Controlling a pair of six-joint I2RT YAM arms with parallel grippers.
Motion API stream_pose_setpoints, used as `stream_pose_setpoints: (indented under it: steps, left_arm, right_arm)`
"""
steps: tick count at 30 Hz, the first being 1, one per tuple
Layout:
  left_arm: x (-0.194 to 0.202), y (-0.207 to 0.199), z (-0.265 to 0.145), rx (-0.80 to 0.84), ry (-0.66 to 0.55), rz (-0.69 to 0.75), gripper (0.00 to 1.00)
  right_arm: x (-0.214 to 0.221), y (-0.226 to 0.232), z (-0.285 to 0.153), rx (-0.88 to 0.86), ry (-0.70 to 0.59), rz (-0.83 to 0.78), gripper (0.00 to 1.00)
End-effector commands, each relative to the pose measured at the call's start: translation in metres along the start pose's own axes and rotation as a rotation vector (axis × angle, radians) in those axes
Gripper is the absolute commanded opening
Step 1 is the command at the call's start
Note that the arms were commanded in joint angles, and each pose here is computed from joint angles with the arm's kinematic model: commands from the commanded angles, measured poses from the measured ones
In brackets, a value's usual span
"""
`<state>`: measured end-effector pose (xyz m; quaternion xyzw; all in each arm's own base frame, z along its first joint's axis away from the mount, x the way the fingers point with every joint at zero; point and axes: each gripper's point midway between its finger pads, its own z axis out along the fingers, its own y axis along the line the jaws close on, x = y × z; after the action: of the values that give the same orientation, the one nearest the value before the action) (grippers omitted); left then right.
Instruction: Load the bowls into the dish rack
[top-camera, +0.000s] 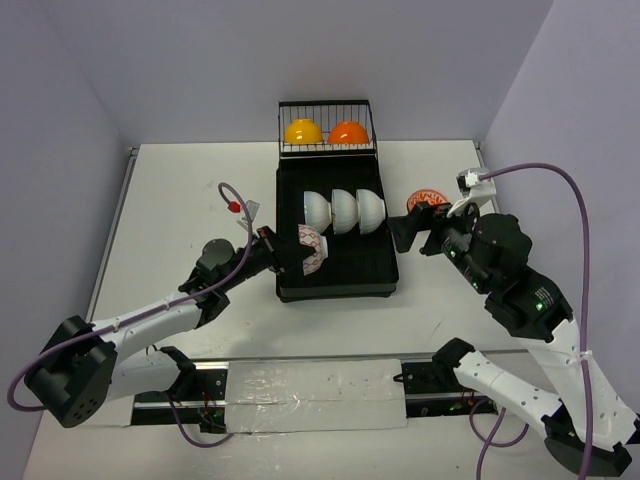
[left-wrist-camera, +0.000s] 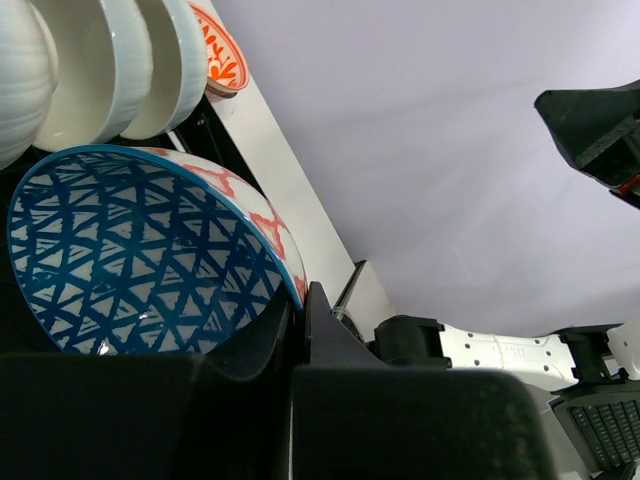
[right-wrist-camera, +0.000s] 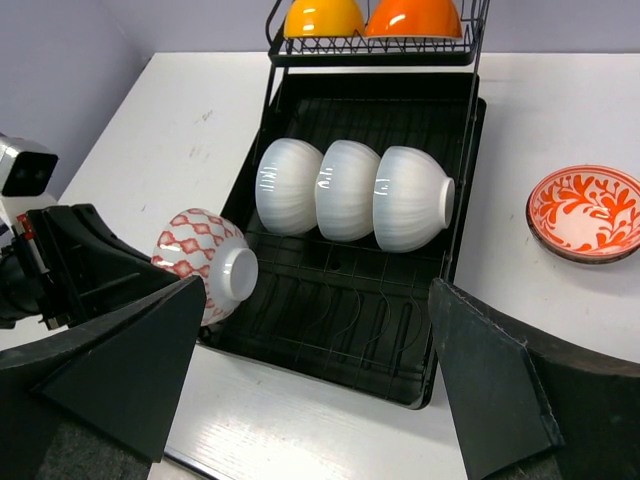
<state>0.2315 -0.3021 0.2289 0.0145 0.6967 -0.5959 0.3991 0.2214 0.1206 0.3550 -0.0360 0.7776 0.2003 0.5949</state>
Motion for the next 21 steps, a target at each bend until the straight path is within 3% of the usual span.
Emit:
stream_pose_setpoints:
  steps: [1, 21]
  left_arm:
    - [-0.017, -0.017, 0.001, 0.08, -0.07, 0.022, 0.0]
    - [0.005, 0.012, 0.01, 0.064, -0.003, -0.014, 0.0]
  right_arm:
    - [-0.008, -0.002, -0.002, 0.002, -0.049, -0.006, 1.0]
    - [-0.001, -0.006, -0.005, 0.003, -0.038, -0.026, 1.0]
